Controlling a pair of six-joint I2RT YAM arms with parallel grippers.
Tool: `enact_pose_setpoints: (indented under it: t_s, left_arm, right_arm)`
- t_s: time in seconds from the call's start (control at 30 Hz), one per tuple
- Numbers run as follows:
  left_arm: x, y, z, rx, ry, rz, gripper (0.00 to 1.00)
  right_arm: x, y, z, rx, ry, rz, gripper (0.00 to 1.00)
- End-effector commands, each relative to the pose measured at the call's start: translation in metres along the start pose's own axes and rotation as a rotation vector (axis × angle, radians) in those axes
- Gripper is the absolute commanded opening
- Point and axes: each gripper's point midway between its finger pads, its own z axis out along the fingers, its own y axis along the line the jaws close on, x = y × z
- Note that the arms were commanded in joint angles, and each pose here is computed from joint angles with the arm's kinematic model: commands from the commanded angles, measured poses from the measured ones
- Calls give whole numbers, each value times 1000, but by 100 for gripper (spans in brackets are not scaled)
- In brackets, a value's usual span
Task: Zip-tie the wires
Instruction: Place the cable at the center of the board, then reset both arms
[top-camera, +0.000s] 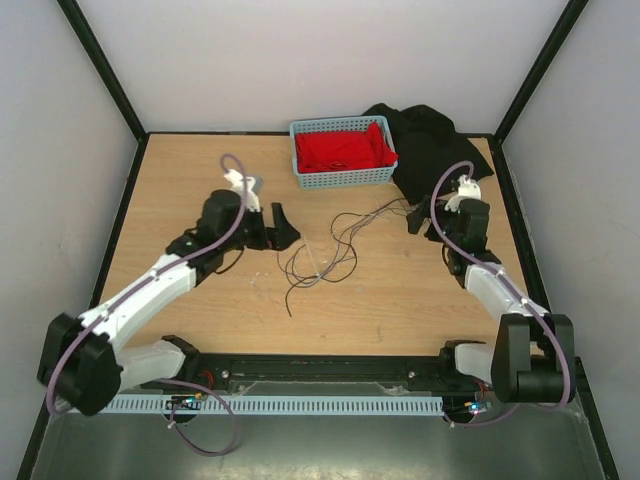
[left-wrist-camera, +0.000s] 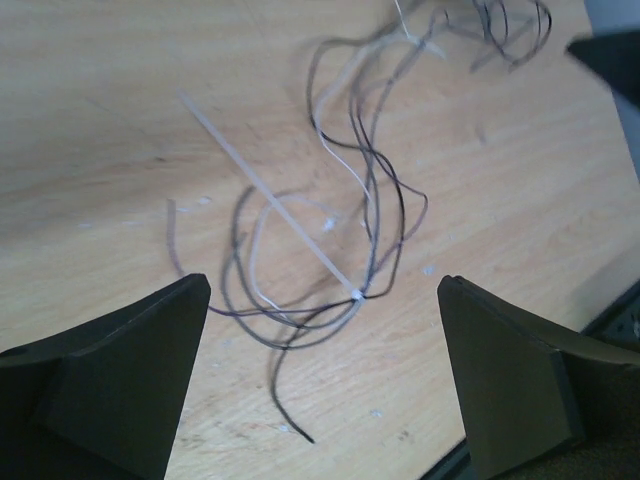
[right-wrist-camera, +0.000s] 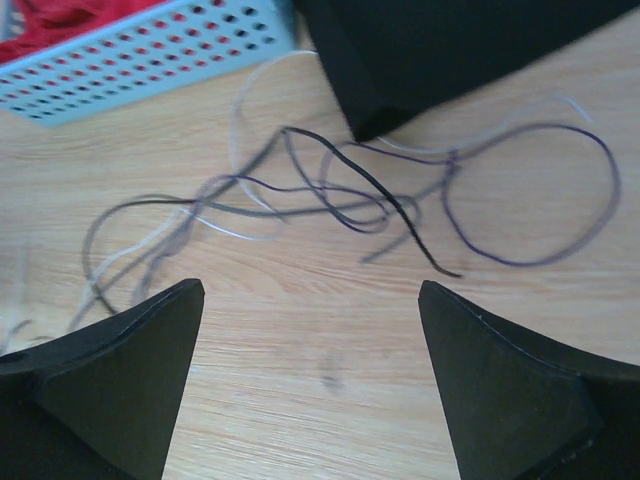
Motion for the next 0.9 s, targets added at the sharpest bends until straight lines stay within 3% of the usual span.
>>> enact_pose_setpoints:
  t_s: [0.0, 0.17, 0.33, 0.5, 0.6, 0.73, 0.87]
  left_arm:
    - [-29, 29, -24, -69, -177, 26, 99]
    - [-49, 68, -50, -262, -359, 124, 99]
    - [-64, 98, -71, -436, -479, 209, 99]
    - [-73, 119, -83, -564, -510, 242, 99]
    - [-69, 139, -89, -638, -512, 201, 99]
    - [-59, 173, -104, -710, -531, 92, 99]
    - [-51, 202, -119, -772, -546, 15, 99]
  right_arm:
    - [-1, -32, -9, 136, -144, -76, 99]
    - [8, -51, -13, 197, -246, -110, 99]
    - [39, -63, 10, 221, -144, -86, 99]
    - [30, -44, 21, 211, -184, -217, 99]
    - [23, -38, 13, 233, -255, -304, 99]
    - [22, -42, -9, 240, -397, -293, 99]
    - [25, -36, -11, 211, -454, -333, 99]
